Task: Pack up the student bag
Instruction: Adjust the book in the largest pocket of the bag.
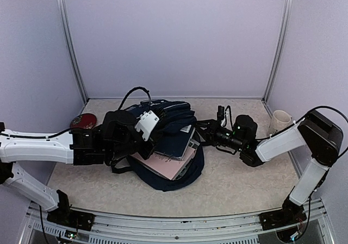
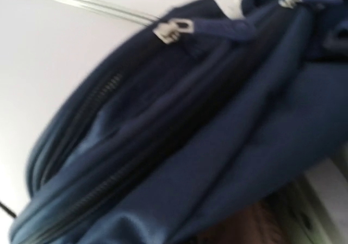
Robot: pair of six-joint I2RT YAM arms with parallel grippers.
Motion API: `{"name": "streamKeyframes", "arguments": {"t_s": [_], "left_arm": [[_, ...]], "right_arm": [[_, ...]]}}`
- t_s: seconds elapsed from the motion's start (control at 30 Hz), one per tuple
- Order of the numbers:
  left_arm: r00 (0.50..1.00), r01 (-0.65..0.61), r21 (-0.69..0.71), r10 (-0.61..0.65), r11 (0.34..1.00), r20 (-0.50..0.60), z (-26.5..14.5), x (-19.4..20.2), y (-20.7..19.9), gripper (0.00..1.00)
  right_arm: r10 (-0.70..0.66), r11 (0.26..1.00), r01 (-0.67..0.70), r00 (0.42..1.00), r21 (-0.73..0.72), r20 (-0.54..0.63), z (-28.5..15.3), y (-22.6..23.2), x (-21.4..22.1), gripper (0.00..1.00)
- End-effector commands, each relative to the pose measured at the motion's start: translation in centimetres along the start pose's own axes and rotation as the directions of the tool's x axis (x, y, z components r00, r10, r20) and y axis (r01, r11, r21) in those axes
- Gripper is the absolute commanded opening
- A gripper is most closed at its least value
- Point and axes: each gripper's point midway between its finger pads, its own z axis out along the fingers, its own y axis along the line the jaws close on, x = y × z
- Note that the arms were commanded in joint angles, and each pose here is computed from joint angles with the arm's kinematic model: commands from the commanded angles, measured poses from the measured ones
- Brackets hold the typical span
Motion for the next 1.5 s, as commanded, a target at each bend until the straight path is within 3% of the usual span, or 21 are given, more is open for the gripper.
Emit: {"name": "streamKeyframes", "arguments": {"t_s": [0.0, 0.17, 0.4, 0.47, 0.7, 0.9, 1.07, 1.2, 1.33, 1.47], "left_arm": [[0.986, 0.132, 0.103, -0.120, 0.986, -0.116, 2.0, 4.2, -2.4, 0.00], [0.957, 0.187, 0.100, -0.158, 0.977, -0.244, 4.1, 7.9, -2.6, 0.00], [0.947, 0.220, 0.104, -0.187, 0.970, -0.260, 4.8, 9.0, -2.6, 0.00], [0.946, 0.223, 0.097, -0.192, 0.970, -0.262, 4.9, 9.3, -2.3, 0.00], [0.957, 0.227, 0.091, -0.204, 0.970, -0.206, 4.4, 7.0, -1.4, 0.00], [0.989, 0.145, 0.064, -0.144, 0.987, -0.021, 1.0, -0.3, -0.1, 0.00], [0.998, 0.058, 0.043, -0.058, 0.997, -0.001, -0.2, -2.4, -0.6, 0.00], [0.997, 0.062, -0.059, -0.059, 0.996, 0.056, -2.1, -4.6, 2.1, 0.00], [0.991, 0.061, -0.224, -0.033, 0.973, 0.127, -4.4, -7.0, 6.1, 0.00], [0.975, 0.032, -0.205, 0.015, 0.978, 0.223, -6.1, -9.8, 5.9, 0.00]], "right_arm": [[-0.064, 0.998, 0.064, 0.994, 0.000, -0.093, -0.3, -0.4, 2.4, 0.04], [-0.072, 0.997, 0.063, 0.973, -0.048, -0.220, 0.0, -0.5, 5.3, 0.22], [-0.097, 0.992, 0.063, 0.927, -0.105, -0.362, -0.3, 0.5, 9.6, 0.39], [-0.101, 0.992, 0.063, 0.920, -0.110, -0.380, -0.3, 0.7, 10.5, 0.37], [-0.075, 0.991, 0.025, 0.913, -0.129, -0.400, 0.8, 1.1, 11.3, 0.00], [-0.093, 0.979, 0.033, 0.950, -0.202, -0.298, 2.3, 3.7, 8.7, 0.00], [-0.141, 0.955, 0.109, 0.985, -0.275, -0.100, 3.1, 7.7, 4.2, 0.00], [-0.168, 0.949, 0.172, 0.985, -0.264, 0.040, 2.1, 9.9, 0.6, 0.00], [-0.111, 0.963, 0.143, 0.983, -0.230, 0.149, 0.6, 10.7, -2.5, 0.00], [-0.074, 0.972, 0.127, 0.964, -0.196, 0.254, -0.8, 11.2, -4.7, 0.00]]}}
